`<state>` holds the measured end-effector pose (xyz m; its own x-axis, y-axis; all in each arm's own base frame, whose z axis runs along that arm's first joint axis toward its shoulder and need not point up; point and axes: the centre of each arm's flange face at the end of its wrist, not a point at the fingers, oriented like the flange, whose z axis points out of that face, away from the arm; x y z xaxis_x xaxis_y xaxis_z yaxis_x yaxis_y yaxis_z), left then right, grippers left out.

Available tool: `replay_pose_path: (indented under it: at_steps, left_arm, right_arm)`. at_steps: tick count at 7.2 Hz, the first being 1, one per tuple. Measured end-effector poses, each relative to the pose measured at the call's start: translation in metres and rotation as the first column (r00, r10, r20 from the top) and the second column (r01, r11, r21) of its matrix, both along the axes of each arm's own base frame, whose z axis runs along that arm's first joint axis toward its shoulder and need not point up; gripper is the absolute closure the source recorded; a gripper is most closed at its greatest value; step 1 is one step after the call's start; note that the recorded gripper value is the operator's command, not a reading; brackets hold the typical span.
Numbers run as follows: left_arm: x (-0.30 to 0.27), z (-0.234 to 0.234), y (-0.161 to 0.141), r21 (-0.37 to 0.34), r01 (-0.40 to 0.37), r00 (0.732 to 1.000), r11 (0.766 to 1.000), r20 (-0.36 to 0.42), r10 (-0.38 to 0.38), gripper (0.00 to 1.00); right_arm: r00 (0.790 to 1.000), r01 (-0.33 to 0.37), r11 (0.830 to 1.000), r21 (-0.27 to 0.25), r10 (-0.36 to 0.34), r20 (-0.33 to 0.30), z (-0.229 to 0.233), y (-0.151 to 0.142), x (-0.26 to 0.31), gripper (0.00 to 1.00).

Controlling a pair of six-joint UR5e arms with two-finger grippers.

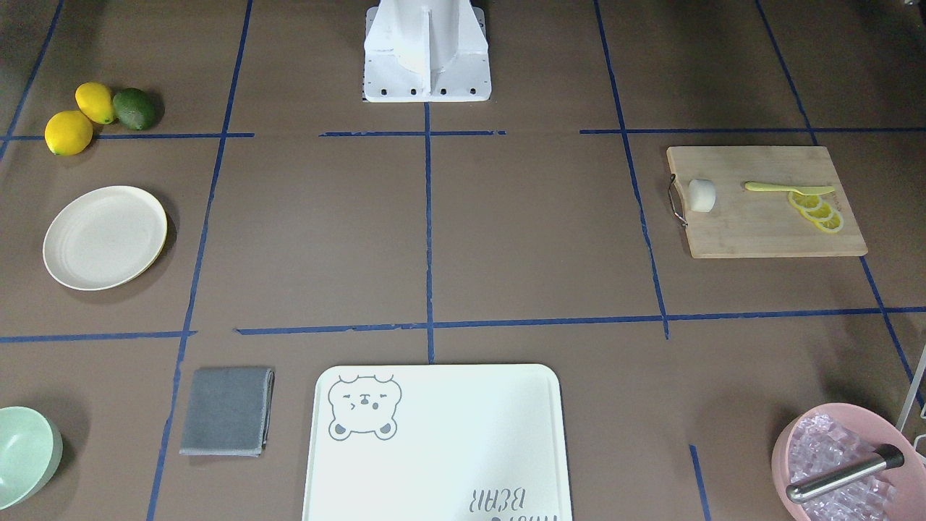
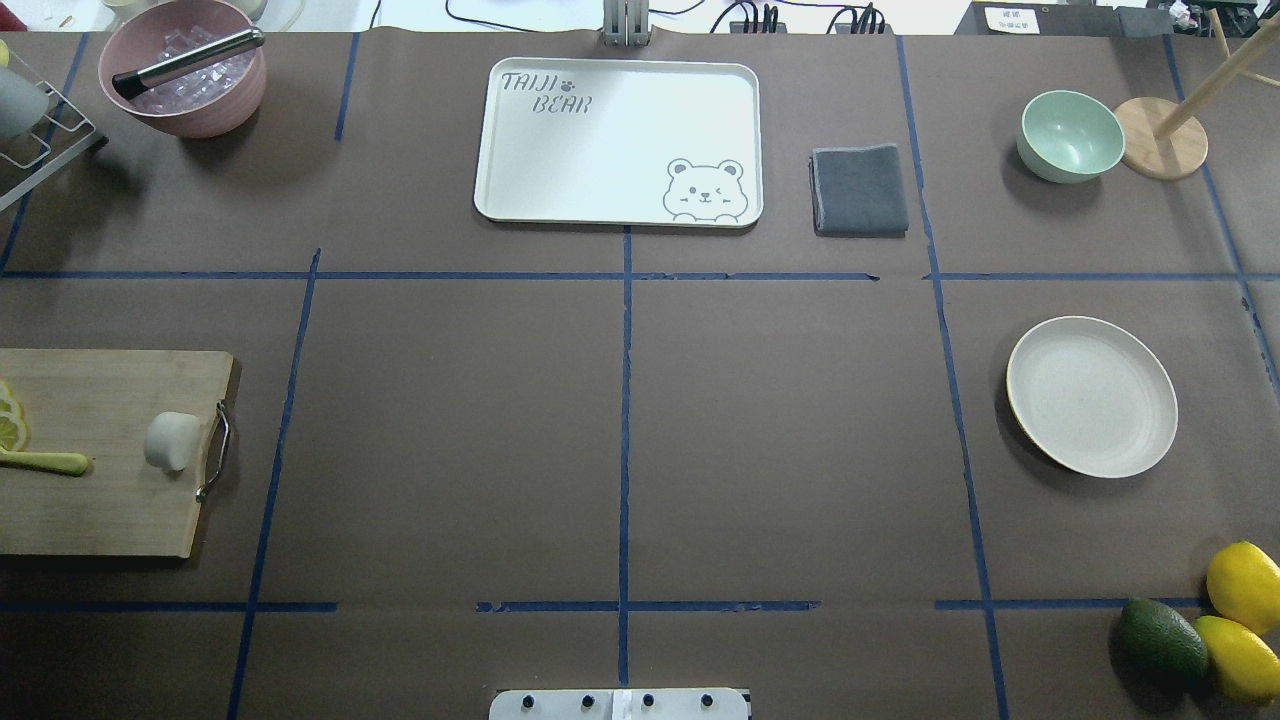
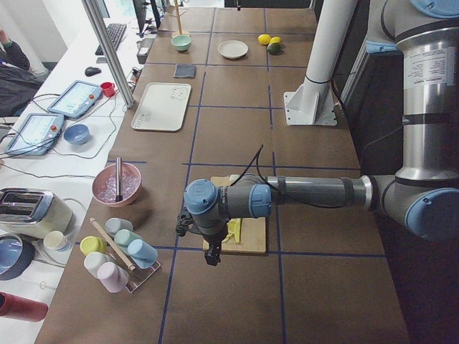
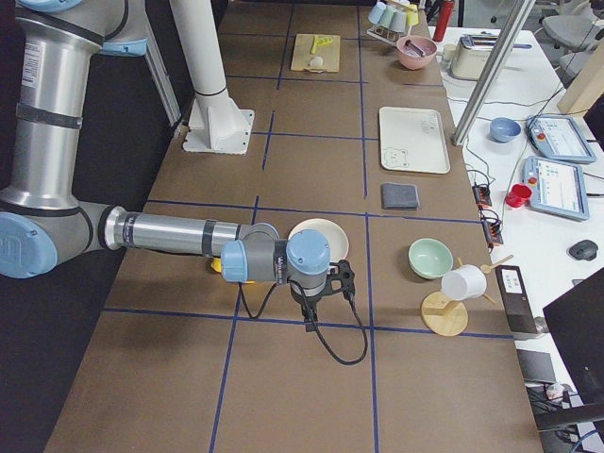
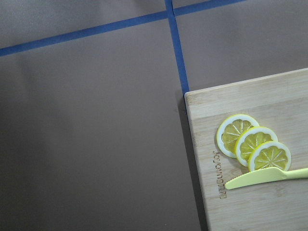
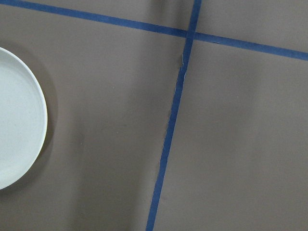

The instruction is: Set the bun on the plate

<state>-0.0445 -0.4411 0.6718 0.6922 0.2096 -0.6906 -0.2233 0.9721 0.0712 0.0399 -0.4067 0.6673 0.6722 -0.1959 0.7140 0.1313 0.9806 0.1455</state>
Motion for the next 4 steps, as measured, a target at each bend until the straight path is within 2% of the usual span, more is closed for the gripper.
replay_pose_path:
  at_steps: [4]
  left_arm:
    - [0.006,-0.001,-0.002,0.003,-0.014,1.0,1.0,0.0,0.014,0.0]
  right_arm:
    - [1.0,0.0,1.0,-0.015,0.0,0.001,-0.011,-0.014,-0.018,0.0]
